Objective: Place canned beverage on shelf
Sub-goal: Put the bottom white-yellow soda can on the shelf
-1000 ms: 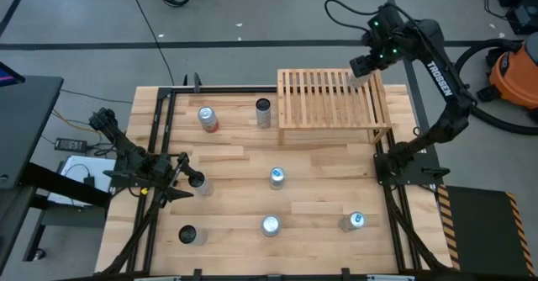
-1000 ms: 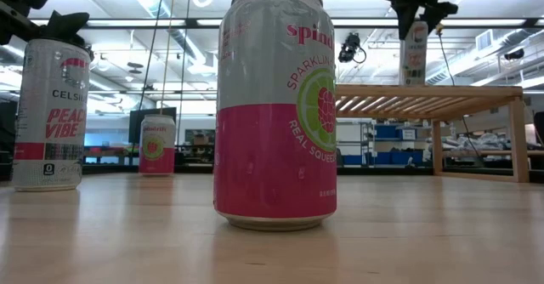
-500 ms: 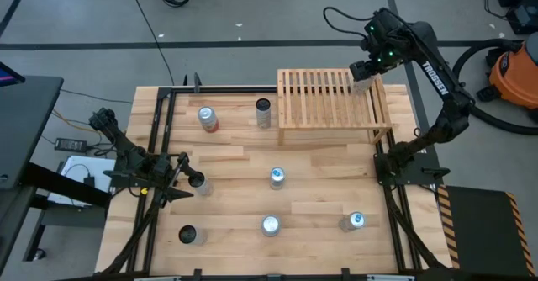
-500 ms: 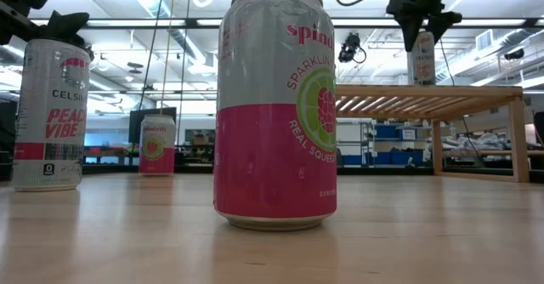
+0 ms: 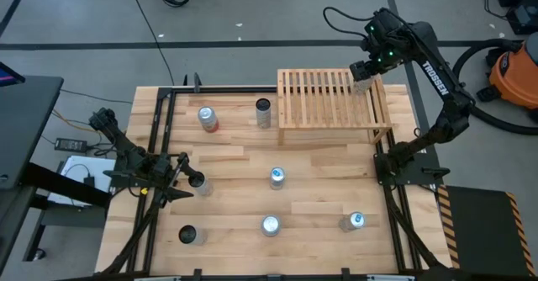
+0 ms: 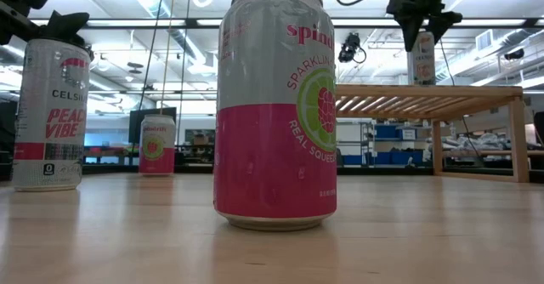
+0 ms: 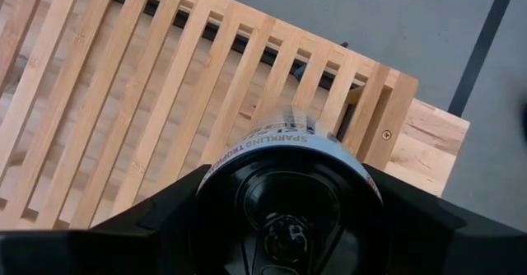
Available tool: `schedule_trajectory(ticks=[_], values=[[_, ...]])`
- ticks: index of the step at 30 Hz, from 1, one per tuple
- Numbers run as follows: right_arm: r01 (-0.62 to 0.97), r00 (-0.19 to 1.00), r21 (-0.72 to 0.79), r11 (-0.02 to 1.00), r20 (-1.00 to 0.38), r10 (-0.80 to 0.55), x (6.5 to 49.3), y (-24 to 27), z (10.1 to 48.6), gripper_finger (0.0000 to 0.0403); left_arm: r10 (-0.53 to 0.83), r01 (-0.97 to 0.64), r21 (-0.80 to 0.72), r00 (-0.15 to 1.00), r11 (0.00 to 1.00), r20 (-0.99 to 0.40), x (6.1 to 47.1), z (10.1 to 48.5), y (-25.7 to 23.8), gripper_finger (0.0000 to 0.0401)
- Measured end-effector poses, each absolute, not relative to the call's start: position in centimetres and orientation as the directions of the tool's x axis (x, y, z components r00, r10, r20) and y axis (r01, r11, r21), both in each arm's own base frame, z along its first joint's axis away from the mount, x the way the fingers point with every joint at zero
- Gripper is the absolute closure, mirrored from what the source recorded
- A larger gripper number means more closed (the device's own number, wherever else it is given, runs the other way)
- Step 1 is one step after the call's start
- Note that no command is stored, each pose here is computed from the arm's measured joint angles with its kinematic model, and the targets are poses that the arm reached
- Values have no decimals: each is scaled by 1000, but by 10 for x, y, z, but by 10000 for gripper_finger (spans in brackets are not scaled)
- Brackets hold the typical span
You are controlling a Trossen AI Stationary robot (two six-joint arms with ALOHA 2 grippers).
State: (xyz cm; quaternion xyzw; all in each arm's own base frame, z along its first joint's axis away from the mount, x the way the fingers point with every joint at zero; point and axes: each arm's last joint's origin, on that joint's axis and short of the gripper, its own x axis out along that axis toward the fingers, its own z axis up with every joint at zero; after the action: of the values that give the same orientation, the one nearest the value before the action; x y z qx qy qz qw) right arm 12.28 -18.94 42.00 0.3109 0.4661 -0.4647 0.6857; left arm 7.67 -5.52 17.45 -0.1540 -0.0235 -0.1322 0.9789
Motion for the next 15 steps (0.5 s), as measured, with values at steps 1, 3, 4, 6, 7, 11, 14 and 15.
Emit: schedule_trajectory(ticks=[1, 3, 4, 6, 7, 11, 14, 15], values=[[927, 134, -7, 375, -928, -347, 123, -189, 420, 111, -252, 266, -295, 964, 918, 87, 77, 175, -55, 86], [927, 133, -7, 375, -929, -346, 123, -189, 420, 108, -251, 266, -295, 964, 918, 87, 77, 175, -55, 86], [927, 134, -6, 375, -929, -346, 123, -189, 420, 107, -251, 266, -295, 964, 918, 87, 77, 175, -55, 86], [927, 134, -6, 376, -929, -346, 123, -189, 420, 107, -251, 266, -295, 964, 918, 87, 77, 175, -55, 86], [927, 134, -6, 376, -929, -345, 123, -189, 420, 107, -251, 266, -295, 964, 918, 86, 77, 175, -55, 86], [925, 136, -5, 379, -929, -344, 123, -189, 420, 105, -252, 266, -295, 964, 918, 87, 77, 175, -55, 86], [916, 138, -13, 402, -929, -343, 123, -189, 420, 102, -251, 266, -295, 964, 918, 87, 77, 175, -55, 86], [913, 138, -14, 407, -929, -342, 123, -189, 420, 99, -252, 266, -295, 964, 918, 87, 77, 175, -55, 86]])
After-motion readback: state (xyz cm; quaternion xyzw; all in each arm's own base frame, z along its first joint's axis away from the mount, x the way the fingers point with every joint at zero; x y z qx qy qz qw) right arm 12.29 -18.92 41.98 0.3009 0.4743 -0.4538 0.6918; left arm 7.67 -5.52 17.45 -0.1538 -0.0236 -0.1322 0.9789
